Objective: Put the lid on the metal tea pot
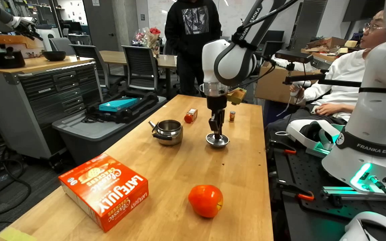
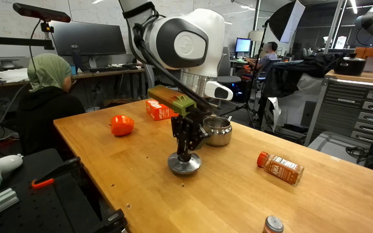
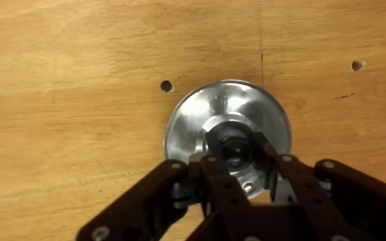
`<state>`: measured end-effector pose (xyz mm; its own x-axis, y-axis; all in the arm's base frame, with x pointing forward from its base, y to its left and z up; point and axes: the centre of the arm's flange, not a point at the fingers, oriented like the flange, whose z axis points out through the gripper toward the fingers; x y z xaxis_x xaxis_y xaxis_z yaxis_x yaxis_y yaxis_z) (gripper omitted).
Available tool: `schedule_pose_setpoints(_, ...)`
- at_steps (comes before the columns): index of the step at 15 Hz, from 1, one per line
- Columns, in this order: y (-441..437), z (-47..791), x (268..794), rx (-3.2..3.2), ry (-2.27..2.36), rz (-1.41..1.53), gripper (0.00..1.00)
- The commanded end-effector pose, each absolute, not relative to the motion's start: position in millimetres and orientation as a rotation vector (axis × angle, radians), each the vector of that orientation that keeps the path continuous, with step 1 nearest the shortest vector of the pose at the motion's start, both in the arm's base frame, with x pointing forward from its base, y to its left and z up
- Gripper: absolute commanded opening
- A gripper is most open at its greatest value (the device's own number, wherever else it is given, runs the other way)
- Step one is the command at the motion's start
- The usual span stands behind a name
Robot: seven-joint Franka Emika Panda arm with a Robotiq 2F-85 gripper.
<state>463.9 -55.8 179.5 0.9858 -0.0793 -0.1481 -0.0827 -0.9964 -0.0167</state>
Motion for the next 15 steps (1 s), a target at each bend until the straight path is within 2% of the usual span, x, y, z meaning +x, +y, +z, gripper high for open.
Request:
schedule_pose_setpoints(1, -46.1, 205.4, 470.7, -3.092, 0.152, 0.233, 0.12)
schedule_pose_setpoints(15, -41.8, 263.9, 504.1, -3.027, 0.252, 0.170, 0.12)
